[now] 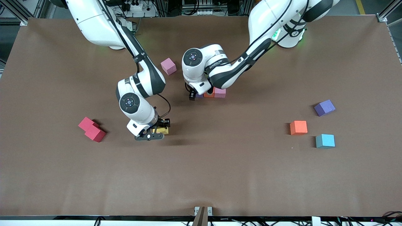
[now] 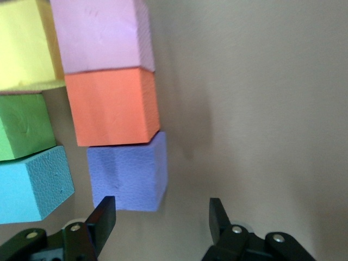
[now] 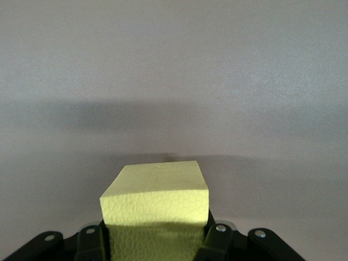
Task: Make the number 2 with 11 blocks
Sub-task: 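Open the left gripper and raise it off the purple cube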
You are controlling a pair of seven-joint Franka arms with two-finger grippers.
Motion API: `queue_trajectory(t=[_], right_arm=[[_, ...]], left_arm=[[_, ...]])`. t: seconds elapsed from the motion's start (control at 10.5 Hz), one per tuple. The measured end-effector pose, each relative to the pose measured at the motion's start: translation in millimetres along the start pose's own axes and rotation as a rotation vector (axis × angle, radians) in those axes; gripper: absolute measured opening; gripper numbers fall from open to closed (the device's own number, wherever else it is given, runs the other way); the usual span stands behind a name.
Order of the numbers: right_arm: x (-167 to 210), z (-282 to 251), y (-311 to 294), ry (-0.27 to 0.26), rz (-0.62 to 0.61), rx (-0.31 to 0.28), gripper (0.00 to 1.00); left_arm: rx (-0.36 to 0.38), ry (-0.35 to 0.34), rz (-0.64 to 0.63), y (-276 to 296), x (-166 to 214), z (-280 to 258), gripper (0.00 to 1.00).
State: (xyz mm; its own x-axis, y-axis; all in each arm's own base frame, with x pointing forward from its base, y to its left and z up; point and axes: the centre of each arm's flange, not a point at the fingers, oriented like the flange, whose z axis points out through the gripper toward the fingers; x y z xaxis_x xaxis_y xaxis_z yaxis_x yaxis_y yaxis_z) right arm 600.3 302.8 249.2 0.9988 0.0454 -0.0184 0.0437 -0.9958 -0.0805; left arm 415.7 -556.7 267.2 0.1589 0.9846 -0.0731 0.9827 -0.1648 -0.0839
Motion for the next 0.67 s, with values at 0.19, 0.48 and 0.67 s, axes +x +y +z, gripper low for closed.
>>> queue_trajectory(t=[0.19,0.48,0.67], right_arm=[[-0.1,-1.4,0.0,0.0,0.002,0.0,0.57],[-2.4,-1.2,-5.0,-0.002,0.027,0.001,0.57],[-11.2,-0.7,-25.1,-0.003,0.051,0.002,0.57]], left_arm=[[0.007,0.007,0.024,8.6,14.2,-22.1,0.78],[0.011,0.002,0.107,47.3,68.0,-54.0,0.78],[-0.001,-0.016,0.197,92.3,142.1,-80.4,0.79]])
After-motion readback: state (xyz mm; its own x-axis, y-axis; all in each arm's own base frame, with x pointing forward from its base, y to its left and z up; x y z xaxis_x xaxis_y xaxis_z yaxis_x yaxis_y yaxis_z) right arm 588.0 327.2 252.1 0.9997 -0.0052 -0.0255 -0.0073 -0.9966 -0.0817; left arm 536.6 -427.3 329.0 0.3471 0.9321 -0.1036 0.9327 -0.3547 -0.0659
